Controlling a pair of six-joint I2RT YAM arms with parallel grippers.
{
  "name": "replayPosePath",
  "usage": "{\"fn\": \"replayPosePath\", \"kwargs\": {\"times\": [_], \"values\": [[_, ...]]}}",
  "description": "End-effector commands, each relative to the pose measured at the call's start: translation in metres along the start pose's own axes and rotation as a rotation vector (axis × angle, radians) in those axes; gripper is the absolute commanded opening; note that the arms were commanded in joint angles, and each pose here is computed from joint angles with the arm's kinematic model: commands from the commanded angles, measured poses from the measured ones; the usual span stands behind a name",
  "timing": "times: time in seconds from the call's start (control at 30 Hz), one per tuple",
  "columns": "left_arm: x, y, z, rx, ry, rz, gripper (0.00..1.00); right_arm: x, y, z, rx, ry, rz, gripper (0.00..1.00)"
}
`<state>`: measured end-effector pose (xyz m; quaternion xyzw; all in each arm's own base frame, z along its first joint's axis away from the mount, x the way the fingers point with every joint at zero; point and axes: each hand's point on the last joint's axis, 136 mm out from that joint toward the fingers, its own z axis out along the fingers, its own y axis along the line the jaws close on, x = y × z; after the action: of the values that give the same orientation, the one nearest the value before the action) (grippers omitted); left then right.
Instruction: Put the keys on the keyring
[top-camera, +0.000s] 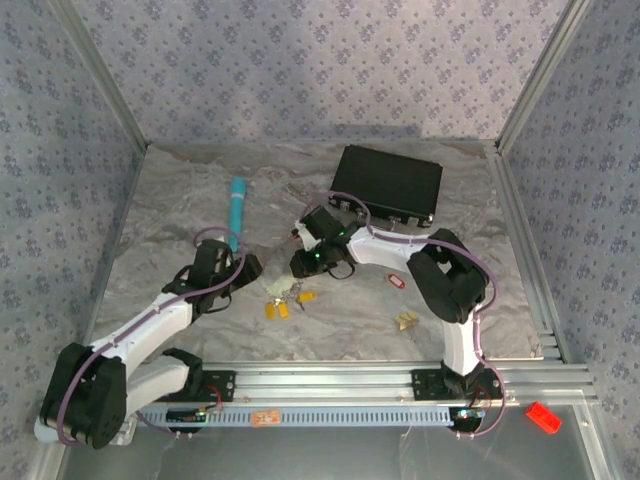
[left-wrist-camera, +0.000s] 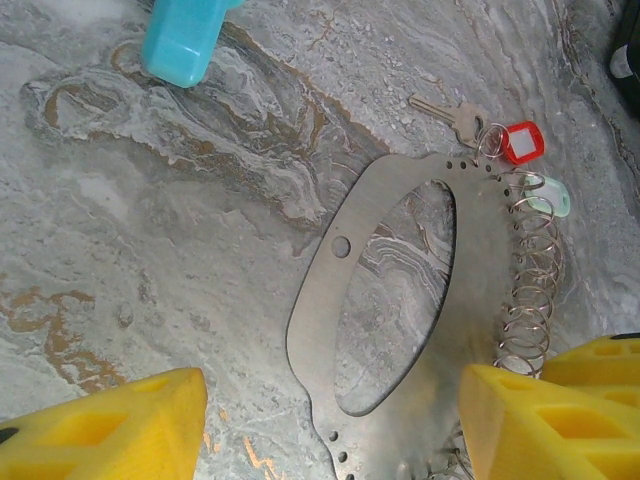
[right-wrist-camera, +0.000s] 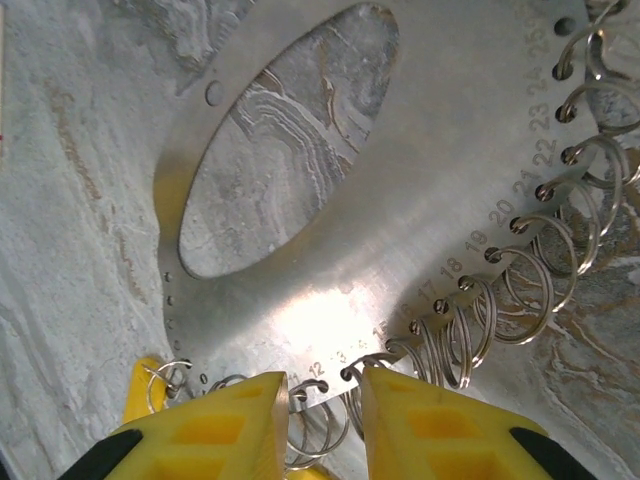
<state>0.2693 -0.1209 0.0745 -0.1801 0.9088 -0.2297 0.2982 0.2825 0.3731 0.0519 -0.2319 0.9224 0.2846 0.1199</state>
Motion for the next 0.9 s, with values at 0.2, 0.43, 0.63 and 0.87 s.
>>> {"fn": "replayPosePath", "kwargs": {"times": [0.2, 0.43, 0.63, 0.87], "values": [[0.004, -0.002, 0.001, 0.011, 0.009, -0.007, 0.67, 0.009, -0.003, 0.008, 0.068, 0.062, -0.018, 0.27], [0.005, -0.002, 0.001, 0.008, 0.011, -0.009, 0.67, 0.014, -0.009, 0.009, 0.132, 0.078, -0.042, 0.28], [0.005, -0.001, 0.001, 0.006, 0.009, -0.009, 0.67, 0.016, -0.010, 0.012, 0.149, 0.088, -0.048, 0.29], [0.004, -0.002, 0.001, 0.008, 0.006, -0.009, 0.66, 0.017, -0.007, 0.014, 0.138, 0.095, -0.051, 0.30]]}}
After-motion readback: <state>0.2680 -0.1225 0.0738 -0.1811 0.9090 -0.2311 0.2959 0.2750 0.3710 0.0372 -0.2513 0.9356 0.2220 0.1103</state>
